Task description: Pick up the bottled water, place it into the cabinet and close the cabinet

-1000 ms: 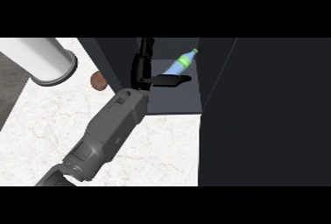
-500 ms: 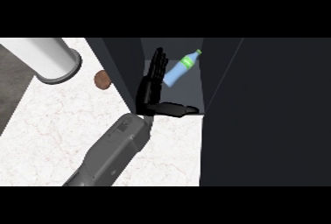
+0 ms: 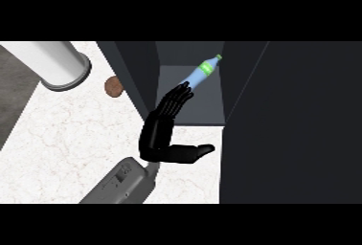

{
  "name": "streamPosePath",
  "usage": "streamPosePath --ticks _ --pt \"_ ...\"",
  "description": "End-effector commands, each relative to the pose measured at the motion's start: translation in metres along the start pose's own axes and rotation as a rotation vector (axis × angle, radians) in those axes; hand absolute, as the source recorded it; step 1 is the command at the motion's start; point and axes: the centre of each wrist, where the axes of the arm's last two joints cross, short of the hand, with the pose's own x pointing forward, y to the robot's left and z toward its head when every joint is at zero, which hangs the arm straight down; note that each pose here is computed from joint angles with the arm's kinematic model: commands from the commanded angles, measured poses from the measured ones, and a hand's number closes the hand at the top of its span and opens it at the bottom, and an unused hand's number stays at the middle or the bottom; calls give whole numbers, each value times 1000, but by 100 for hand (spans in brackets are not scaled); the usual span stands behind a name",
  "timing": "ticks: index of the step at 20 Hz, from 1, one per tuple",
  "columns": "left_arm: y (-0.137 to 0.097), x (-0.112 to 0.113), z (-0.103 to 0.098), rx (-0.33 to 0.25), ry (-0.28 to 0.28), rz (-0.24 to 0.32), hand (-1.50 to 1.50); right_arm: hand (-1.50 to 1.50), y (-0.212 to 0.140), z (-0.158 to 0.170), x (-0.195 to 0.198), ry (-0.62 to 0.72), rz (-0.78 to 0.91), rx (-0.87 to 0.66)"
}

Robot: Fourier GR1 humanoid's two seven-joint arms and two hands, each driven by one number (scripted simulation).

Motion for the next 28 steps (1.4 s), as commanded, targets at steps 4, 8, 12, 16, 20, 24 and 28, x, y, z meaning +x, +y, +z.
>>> streamPosePath --ticks 4,8,12,16,20,24,28 --pt "19 21 50 6 58 21 150 150 -1 1 36 57 124 248" --pt "33 49 61 19 20 -3 150 150 7 -4 38 42 107 344" --pt "71 63 83 84 13 -32 -150 150 10 -3 39 3 104 471" --pt "84 67 114 147 4 -8 -150 150 18 -5 46 -20 105 504" --pt "89 89 126 166 5 48 -150 150 29 -7 50 32 36 637" --pt "106 114 125 173 -7 38 -150 150 34 -14 57 -22 45 703" --pt "115 115 142 199 7 40 -150 150 40 -18 51 3 70 761"
